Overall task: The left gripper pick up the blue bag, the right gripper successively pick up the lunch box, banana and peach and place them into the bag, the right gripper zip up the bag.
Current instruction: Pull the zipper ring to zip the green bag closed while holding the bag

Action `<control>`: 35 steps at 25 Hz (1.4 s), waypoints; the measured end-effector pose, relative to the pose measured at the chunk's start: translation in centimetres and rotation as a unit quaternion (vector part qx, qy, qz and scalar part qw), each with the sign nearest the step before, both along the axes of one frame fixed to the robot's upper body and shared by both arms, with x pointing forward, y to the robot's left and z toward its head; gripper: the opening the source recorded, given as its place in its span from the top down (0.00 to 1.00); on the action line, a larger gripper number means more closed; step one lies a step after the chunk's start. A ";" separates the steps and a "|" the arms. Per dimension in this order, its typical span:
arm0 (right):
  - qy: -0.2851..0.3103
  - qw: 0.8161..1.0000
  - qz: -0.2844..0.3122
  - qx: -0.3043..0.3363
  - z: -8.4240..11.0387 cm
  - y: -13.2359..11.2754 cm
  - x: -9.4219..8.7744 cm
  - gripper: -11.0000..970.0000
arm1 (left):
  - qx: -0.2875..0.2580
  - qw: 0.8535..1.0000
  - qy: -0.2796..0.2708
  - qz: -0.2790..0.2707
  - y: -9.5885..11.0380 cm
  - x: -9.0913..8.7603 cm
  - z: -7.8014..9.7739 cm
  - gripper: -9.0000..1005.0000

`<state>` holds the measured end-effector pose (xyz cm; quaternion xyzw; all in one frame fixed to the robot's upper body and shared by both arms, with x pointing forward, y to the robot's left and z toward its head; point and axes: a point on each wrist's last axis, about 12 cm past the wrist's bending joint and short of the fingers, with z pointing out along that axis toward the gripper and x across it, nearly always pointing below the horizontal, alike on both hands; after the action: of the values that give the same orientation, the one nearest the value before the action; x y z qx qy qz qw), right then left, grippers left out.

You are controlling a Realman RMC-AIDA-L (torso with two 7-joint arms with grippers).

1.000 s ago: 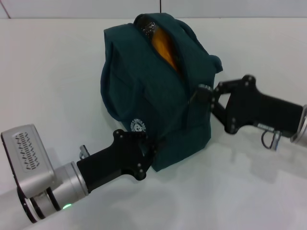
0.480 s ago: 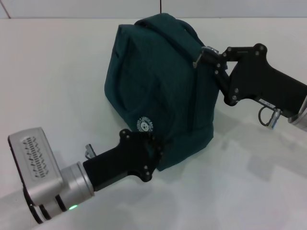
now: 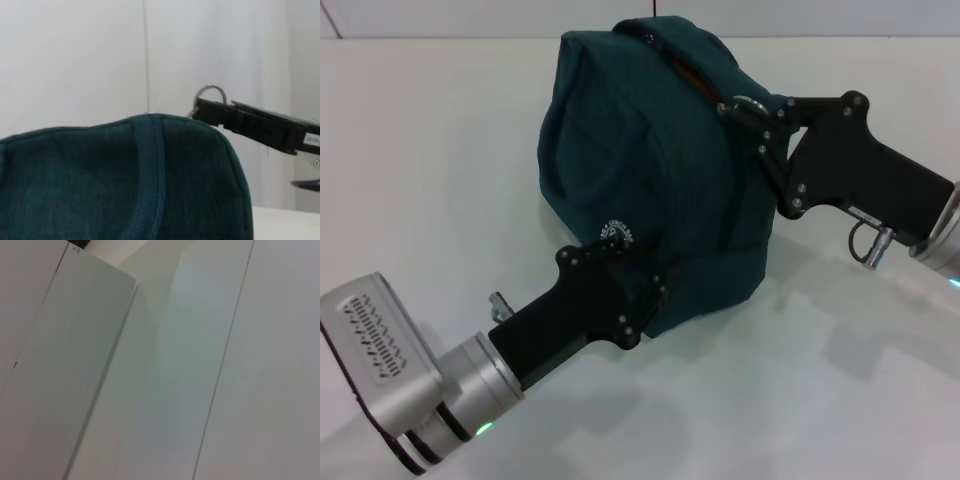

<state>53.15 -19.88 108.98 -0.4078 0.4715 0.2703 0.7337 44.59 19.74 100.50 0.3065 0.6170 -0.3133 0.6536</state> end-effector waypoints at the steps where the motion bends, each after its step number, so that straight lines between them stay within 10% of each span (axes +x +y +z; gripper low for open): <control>1: -0.001 1.000 -0.002 0.001 0.0 0.0 0.0 0.97 | -0.007 1.000 0.000 0.001 0.0 0.0 0.1 0.84; 16: -0.004 1.000 -0.011 0.000 -0.3 0.4 -0.2 0.98 | -0.107 0.994 0.027 -0.006 -1.4 0.6 1.8 0.19; 35: 0.003 1.000 -0.021 0.009 -0.6 0.0 -0.5 0.98 | -0.110 0.994 0.012 -0.003 -1.6 1.2 2.3 0.20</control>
<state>52.64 -19.87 108.43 -0.3904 0.4797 0.2603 0.7415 45.76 18.16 102.76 0.2309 0.5857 -0.3851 0.6748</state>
